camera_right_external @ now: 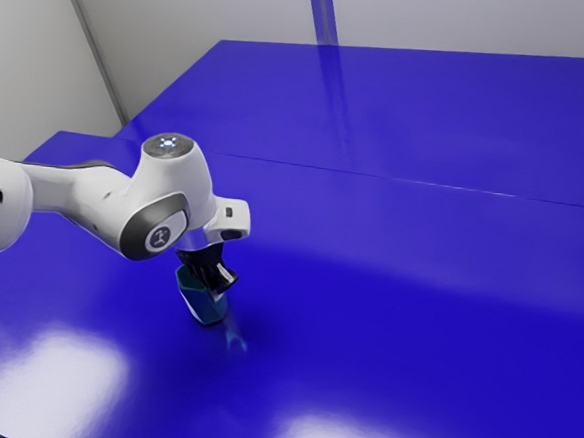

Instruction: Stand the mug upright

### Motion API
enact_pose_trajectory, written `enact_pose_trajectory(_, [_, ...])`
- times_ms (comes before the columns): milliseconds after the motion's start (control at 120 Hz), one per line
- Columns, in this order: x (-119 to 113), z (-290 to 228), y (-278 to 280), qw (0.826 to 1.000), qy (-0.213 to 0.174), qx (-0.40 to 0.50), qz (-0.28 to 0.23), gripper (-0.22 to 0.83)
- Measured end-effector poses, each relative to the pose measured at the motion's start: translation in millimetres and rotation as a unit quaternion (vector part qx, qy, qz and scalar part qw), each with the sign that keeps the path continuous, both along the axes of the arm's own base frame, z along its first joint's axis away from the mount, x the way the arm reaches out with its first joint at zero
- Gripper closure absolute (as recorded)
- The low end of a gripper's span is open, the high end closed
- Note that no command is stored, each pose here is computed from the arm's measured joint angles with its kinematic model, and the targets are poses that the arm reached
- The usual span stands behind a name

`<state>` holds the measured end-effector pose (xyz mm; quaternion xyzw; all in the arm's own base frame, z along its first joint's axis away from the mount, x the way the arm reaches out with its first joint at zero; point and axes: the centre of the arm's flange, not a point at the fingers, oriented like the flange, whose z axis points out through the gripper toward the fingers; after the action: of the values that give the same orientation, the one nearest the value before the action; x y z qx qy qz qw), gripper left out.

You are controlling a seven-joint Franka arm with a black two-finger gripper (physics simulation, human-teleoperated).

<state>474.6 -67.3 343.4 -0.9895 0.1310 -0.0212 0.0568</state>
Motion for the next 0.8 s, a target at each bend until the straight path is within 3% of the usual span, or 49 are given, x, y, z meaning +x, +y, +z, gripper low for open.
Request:
enact_pose_trajectory(83, [0, 1, 0, 1.000, -0.001, -0.001, 0.003, 0.66])
enact_pose_trajectory(242, [1, 5, 0, 1.000, -0.007, -0.003, 0.008, 0.35])
enact_pose_trajectory(358, [0, 22, -1, 1.000, -0.025, -0.004, 0.008, 0.21])
enact_pose_trajectory(575, [-3, 52, -6, 0.999, -0.052, -0.006, 0.006, 0.09])
enact_pose_trajectory(800, [25, 110, -15, 0.999, -0.050, -0.010, 0.017, 0.04])
